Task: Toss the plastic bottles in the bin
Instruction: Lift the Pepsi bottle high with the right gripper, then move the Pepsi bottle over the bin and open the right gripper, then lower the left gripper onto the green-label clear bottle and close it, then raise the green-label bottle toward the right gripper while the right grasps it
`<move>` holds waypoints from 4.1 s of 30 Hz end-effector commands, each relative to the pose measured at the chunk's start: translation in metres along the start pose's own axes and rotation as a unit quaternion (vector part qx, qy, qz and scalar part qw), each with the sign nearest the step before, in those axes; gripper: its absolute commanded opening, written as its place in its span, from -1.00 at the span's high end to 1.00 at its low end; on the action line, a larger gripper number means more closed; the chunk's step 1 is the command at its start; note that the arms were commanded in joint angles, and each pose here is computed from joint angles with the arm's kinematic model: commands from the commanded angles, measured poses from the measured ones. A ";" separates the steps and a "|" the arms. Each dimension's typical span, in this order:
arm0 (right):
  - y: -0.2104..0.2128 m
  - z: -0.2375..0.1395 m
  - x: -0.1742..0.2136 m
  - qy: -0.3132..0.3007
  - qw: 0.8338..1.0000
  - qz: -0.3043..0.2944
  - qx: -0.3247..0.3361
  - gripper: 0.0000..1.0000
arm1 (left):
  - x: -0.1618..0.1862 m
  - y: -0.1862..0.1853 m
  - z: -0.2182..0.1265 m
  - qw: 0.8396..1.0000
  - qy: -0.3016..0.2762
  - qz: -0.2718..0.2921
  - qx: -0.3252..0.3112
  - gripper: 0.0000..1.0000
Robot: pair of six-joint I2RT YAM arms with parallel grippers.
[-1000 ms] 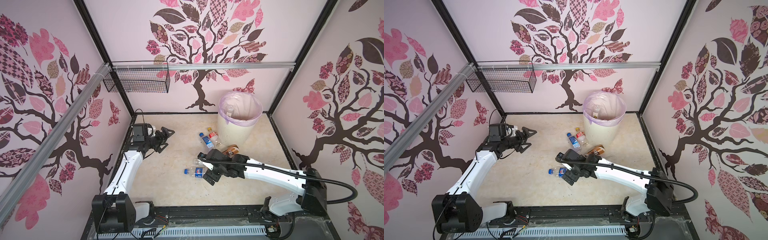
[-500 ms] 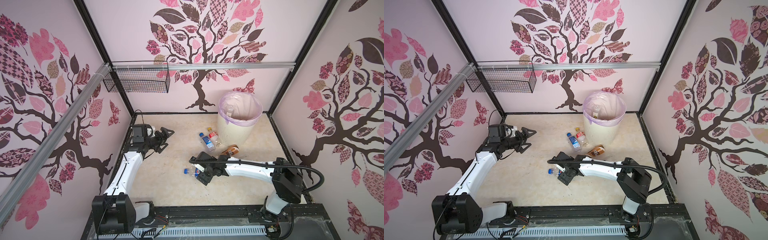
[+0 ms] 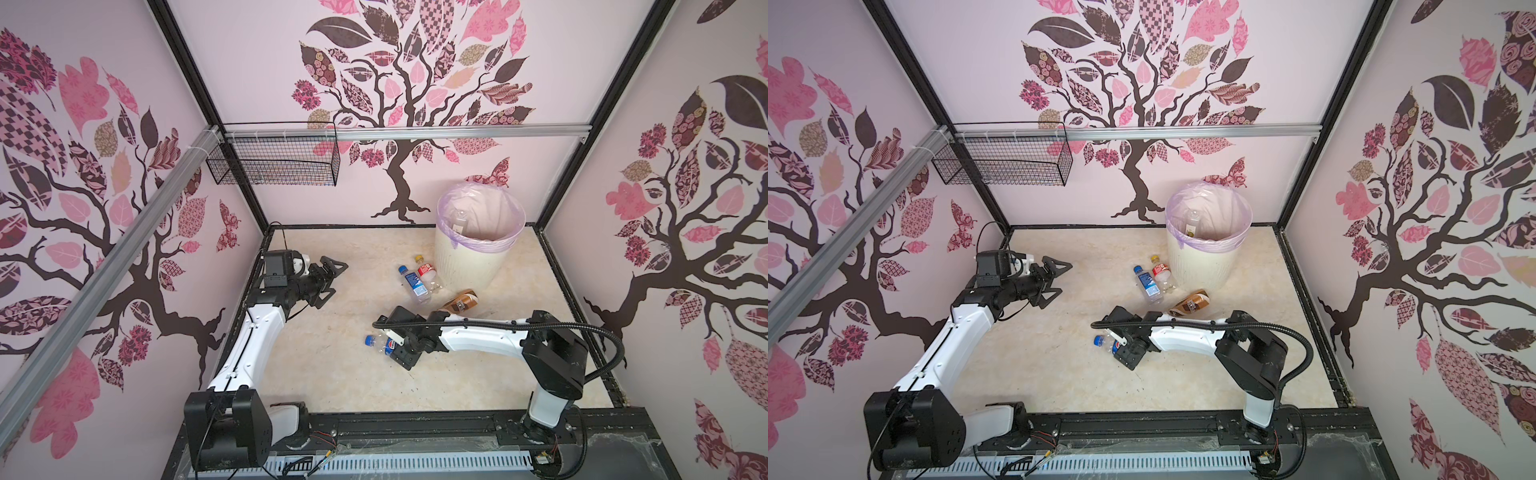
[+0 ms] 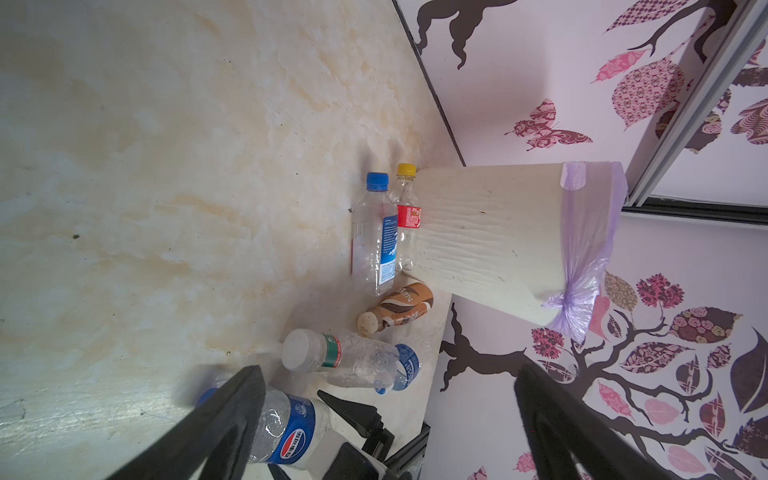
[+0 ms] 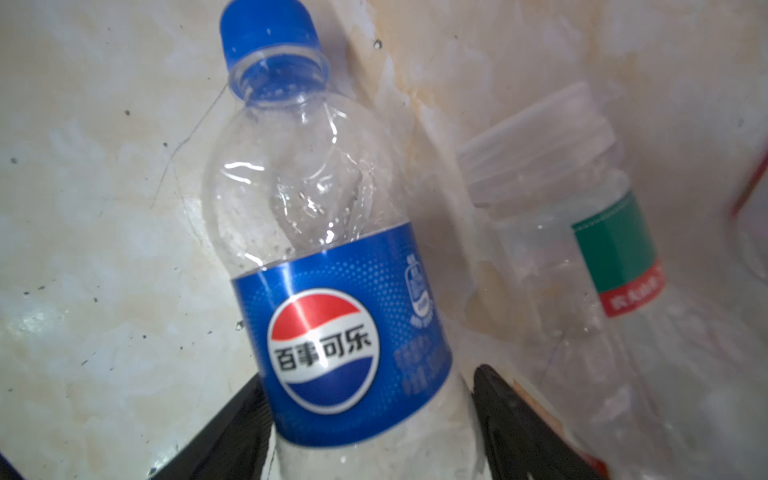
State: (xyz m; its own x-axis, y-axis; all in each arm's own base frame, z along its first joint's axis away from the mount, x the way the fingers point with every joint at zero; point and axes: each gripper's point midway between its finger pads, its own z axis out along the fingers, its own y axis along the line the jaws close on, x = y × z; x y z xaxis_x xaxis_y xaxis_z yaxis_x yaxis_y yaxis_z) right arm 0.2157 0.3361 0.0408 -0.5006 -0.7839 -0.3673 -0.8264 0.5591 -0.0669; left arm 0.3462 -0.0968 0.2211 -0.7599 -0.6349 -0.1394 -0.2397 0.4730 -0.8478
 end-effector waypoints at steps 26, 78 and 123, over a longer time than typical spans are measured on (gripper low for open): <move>-0.221 -0.383 -0.146 -0.400 0.854 0.249 0.220 0.01 | 0.025 -0.198 -0.081 0.949 -0.092 0.219 0.209 -0.97; -0.241 -0.296 -0.034 -0.322 0.863 0.344 0.183 -0.99 | 0.183 -0.006 0.134 0.761 0.243 0.571 -0.188 -0.97; -0.266 -0.377 0.008 -0.406 0.798 0.406 0.181 -0.99 | 0.231 0.045 0.194 0.696 0.328 0.610 -0.189 -0.20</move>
State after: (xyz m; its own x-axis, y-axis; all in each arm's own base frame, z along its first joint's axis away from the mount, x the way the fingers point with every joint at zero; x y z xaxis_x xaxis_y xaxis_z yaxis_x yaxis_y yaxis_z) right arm 0.3424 0.0809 0.3919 -0.4143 0.2037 -0.8870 -0.0986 0.9589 0.2662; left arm 0.2799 -0.3457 0.0409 -0.6048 0.7534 -0.2581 0.7922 0.6024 -0.0980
